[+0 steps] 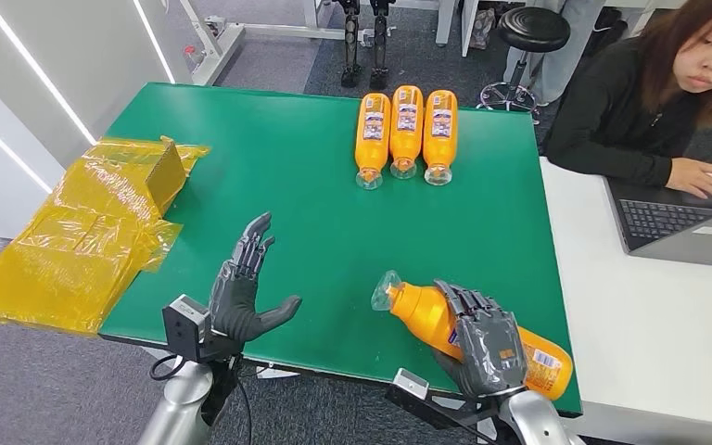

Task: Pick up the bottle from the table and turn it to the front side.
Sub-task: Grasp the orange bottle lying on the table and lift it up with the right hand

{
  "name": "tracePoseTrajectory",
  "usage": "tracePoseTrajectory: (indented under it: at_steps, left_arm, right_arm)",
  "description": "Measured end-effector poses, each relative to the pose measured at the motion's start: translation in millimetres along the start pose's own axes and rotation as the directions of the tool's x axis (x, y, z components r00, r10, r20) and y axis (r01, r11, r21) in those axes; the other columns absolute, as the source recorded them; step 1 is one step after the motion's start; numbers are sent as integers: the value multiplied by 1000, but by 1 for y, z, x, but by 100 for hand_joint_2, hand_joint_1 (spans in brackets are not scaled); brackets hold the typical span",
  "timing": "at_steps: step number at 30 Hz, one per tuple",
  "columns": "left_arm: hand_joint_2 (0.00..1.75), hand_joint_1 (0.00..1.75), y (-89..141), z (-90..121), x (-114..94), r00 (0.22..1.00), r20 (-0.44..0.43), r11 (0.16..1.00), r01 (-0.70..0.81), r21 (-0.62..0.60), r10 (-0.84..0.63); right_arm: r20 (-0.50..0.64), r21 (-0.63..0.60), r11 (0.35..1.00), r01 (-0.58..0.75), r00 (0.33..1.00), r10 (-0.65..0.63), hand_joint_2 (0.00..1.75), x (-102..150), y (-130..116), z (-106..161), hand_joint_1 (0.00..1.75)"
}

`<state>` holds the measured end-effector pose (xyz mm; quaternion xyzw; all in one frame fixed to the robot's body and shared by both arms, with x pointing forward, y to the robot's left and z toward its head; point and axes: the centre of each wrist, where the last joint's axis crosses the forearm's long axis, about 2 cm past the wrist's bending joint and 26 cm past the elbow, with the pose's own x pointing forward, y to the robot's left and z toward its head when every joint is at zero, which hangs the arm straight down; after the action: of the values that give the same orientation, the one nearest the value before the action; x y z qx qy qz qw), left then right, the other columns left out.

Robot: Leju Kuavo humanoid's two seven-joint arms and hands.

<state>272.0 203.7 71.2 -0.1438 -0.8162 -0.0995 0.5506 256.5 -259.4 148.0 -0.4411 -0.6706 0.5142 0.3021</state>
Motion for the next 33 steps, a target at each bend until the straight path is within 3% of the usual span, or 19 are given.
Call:
tracePoseTrajectory:
  at_steps: [5,10,17,25,33]
  left_arm:
    - [175,0,-3,6,2,1000,-1,1000,3,8,-3]
    - [175,0,-11,9,6,1000,-1,1000,-9,11,9]
    - [175,0,-19,8,7,991,-1,990,-135,-43,135]
    - [175,0,-32,5,9,962,11,957,-269,-108,272]
    - [175,0,-42,-3,14,912,12,896,-399,-195,409]
  right_arm:
    - [9,-56,998,9,1000,-9,175,0,-8,-14,175]
    - [67,-210,976,62,997,-49,175,7,-20,-42,175]
    - [186,-359,900,248,964,-192,175,33,-1,-47,175]
    - [243,-290,889,356,925,-291,175,55,33,-37,175]
    - [274,-236,881,409,898,-344,175,76,49,-22,175]
